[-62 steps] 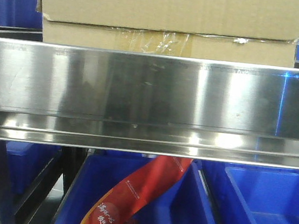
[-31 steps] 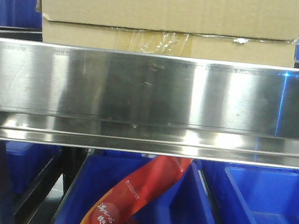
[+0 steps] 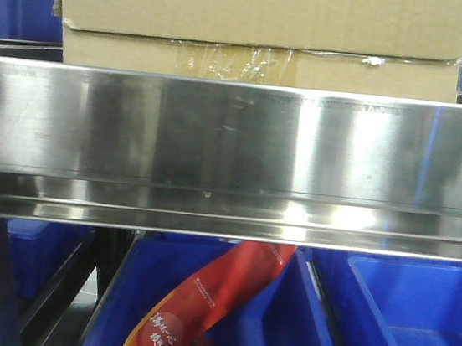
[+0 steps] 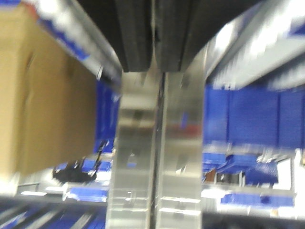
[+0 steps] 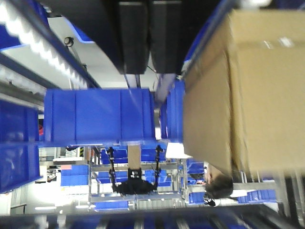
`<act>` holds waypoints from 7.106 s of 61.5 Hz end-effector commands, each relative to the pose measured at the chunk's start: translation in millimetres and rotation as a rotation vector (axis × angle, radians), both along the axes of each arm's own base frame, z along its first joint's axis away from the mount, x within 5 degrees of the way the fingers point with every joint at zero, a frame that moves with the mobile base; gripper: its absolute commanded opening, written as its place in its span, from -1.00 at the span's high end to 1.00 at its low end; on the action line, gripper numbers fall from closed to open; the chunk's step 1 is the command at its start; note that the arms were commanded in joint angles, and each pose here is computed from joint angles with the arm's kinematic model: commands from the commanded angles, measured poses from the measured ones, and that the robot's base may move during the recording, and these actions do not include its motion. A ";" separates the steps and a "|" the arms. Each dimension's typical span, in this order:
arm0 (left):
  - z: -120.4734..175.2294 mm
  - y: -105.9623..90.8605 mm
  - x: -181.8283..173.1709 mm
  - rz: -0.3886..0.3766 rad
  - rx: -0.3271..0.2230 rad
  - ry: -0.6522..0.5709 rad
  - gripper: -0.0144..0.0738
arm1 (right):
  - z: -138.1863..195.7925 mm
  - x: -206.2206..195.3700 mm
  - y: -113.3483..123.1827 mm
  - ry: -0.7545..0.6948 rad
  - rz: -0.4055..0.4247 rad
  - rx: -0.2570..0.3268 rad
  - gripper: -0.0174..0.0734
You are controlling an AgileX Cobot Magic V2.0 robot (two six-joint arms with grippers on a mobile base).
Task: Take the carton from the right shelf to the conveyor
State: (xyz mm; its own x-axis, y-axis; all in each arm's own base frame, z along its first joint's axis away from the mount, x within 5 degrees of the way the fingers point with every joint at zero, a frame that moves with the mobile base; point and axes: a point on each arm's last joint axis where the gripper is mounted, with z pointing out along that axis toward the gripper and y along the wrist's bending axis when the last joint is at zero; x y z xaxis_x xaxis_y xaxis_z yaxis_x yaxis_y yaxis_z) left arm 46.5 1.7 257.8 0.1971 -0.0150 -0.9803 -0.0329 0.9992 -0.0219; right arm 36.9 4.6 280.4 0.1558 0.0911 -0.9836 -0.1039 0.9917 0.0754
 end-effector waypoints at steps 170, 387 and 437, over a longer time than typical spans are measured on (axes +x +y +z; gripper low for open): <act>166.5 -124.1 334.6 -0.052 -0.043 1.007 0.06 | 151.9 337.6 97.7 0.914 0.340 -0.195 0.09; 236.6 -78.9 124.6 -0.191 -0.020 0.808 0.71 | 222.2 169.2 120.9 0.636 0.609 -0.172 0.77; 236.6 -78.9 124.6 -0.191 -0.020 0.808 0.71 | 222.4 169.3 120.9 0.634 0.609 -0.171 0.77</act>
